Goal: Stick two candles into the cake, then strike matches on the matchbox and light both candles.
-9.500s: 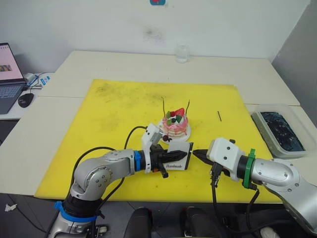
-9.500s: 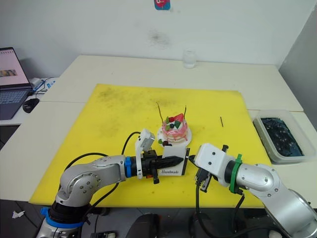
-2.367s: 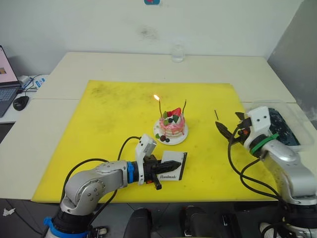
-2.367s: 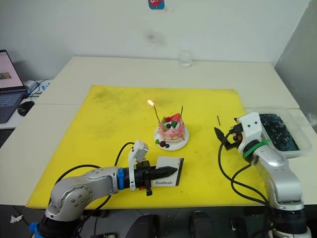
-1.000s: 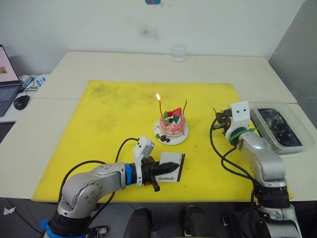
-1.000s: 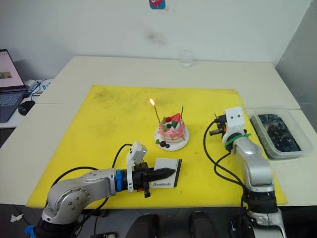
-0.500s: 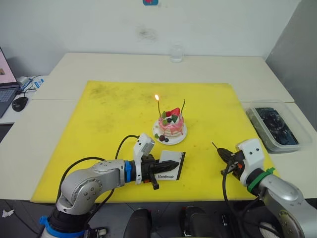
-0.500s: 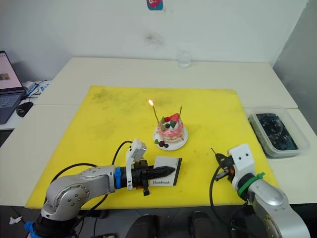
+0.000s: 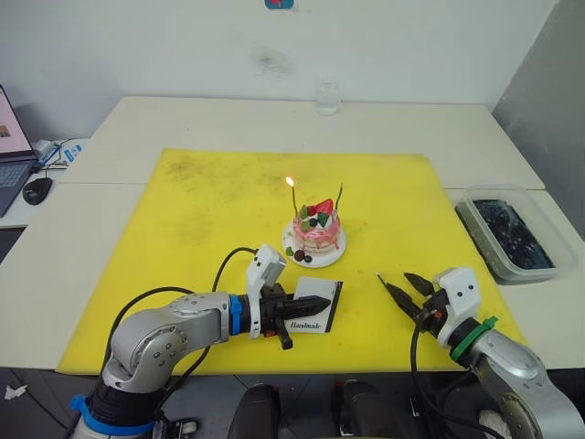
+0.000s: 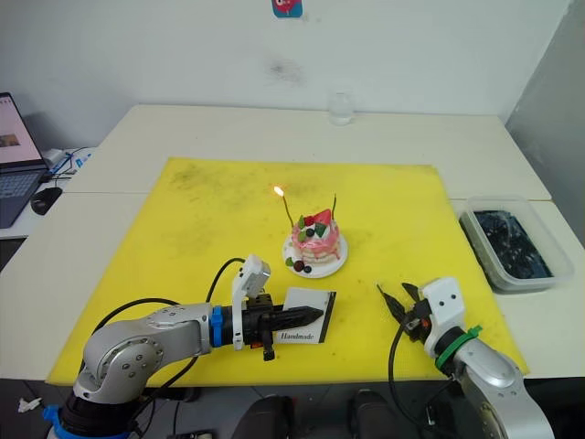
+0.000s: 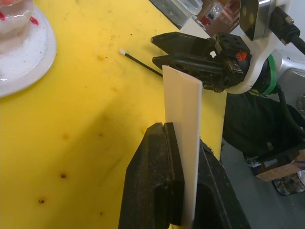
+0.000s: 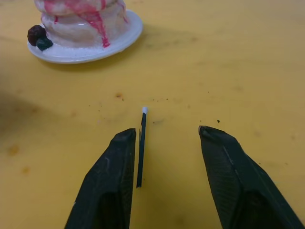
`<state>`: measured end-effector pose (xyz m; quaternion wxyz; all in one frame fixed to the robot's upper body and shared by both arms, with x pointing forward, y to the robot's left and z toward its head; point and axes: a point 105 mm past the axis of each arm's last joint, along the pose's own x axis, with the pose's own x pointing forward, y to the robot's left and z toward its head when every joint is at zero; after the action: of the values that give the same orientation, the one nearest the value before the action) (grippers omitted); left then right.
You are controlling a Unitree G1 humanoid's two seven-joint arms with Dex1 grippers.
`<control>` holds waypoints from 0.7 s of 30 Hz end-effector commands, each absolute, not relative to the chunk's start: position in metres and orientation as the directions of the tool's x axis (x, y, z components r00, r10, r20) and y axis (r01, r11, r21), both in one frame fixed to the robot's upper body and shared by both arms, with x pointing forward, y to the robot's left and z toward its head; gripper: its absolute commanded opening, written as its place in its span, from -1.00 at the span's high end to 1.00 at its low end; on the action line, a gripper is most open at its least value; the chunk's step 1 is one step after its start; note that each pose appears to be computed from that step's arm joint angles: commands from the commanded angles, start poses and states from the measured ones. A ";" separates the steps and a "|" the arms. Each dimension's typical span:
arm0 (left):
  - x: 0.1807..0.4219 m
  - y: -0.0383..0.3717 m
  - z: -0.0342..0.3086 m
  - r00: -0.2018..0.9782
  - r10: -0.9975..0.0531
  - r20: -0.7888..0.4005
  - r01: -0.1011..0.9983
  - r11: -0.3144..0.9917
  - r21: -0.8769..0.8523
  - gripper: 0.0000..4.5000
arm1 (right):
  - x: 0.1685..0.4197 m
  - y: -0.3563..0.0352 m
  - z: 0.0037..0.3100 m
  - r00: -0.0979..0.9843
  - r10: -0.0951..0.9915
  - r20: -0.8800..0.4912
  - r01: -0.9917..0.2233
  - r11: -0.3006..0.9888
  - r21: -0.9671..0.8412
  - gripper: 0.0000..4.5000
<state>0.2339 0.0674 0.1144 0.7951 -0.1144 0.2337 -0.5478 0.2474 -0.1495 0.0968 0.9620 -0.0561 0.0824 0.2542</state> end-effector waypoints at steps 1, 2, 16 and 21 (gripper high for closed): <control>0.231 0.065 0.123 0.278 -0.936 -0.215 0.836 0.346 -0.425 1.00 | 0.248 -0.139 0.104 0.841 0.516 -0.165 -0.535 0.839 -0.100 0.11; 0.231 0.065 0.123 0.278 -0.936 -0.215 0.836 0.346 -0.426 1.00 | 0.248 -0.138 0.103 0.836 0.522 -0.168 -0.542 0.834 -0.104 0.11; 0.229 0.065 0.122 0.276 -0.937 -0.216 0.836 0.345 -0.427 1.00 | 0.255 -0.131 0.089 0.858 0.484 -0.172 -0.507 0.852 -0.133 0.11; 0.229 0.065 0.123 0.277 -0.936 -0.216 0.837 0.345 -0.425 1.00 | 0.258 -0.133 0.086 0.870 0.462 -0.171 -0.484 0.867 -0.119 0.11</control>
<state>0.2328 0.0678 0.1126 0.7947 -0.1173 0.2367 -0.5465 0.2568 -0.1338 0.0804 0.9624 -0.0771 0.0843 0.2466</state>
